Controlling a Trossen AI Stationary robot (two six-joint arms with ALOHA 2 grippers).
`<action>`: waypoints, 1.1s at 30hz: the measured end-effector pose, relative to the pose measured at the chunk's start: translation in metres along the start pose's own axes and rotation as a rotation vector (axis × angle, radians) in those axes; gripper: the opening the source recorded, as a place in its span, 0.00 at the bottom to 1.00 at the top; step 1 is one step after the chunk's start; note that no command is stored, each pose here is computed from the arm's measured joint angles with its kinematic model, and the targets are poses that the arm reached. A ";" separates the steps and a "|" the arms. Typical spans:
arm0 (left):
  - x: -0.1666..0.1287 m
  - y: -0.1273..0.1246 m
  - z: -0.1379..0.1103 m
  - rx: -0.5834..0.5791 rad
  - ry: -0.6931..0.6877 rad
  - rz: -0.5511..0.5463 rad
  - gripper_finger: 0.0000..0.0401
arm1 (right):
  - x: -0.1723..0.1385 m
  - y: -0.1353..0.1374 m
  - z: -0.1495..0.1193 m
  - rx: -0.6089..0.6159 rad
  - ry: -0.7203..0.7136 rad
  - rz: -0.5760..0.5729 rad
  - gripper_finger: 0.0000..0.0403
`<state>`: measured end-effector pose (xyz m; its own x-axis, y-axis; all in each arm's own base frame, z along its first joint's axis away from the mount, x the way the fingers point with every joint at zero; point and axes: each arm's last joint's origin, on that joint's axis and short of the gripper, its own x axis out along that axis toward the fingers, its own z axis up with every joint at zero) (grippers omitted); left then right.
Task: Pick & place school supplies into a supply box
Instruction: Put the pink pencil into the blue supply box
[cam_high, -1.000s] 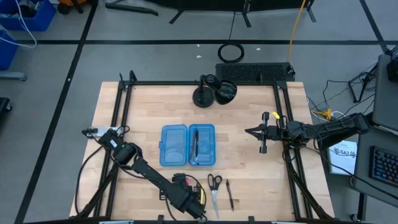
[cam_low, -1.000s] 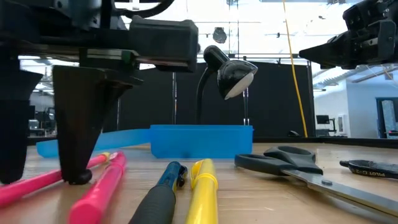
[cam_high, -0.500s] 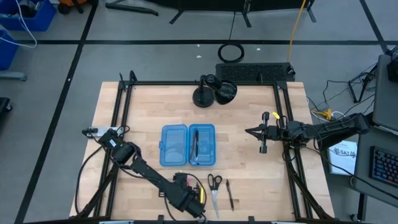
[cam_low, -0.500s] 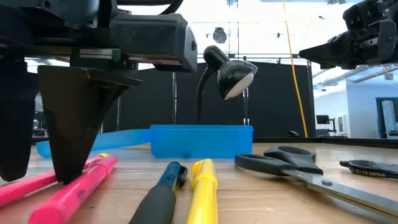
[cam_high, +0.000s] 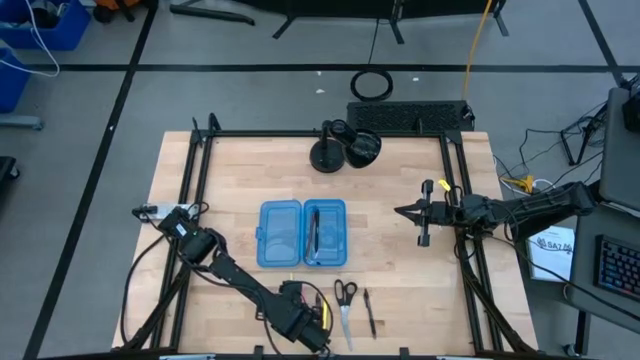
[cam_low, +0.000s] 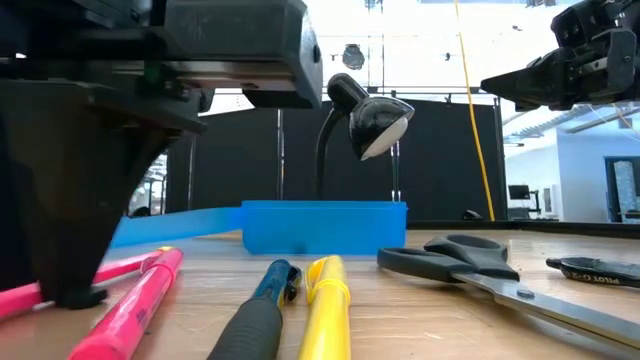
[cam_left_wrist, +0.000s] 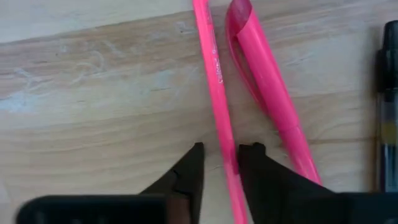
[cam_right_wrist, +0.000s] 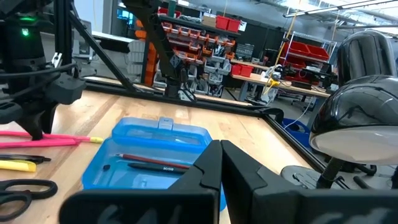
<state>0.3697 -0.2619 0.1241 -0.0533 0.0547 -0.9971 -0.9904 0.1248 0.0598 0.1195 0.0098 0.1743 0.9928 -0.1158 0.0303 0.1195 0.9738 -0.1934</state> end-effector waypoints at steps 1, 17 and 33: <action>0.000 0.000 0.000 0.001 0.004 0.004 0.20 | 0.000 0.000 0.000 0.000 0.000 0.000 0.00; -0.009 0.018 -0.022 -0.023 -0.198 -0.105 0.03 | 0.000 0.000 0.000 0.007 0.000 0.001 0.00; -0.039 0.035 -0.039 -0.028 -0.236 -0.206 0.02 | 0.000 0.000 0.000 0.007 0.001 0.001 0.00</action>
<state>0.3317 -0.2980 0.1635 0.1764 0.2600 -0.9494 -0.9806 0.1297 -0.1467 0.1195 0.0098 0.1742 0.9930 -0.1148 0.0293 0.1183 0.9754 -0.1862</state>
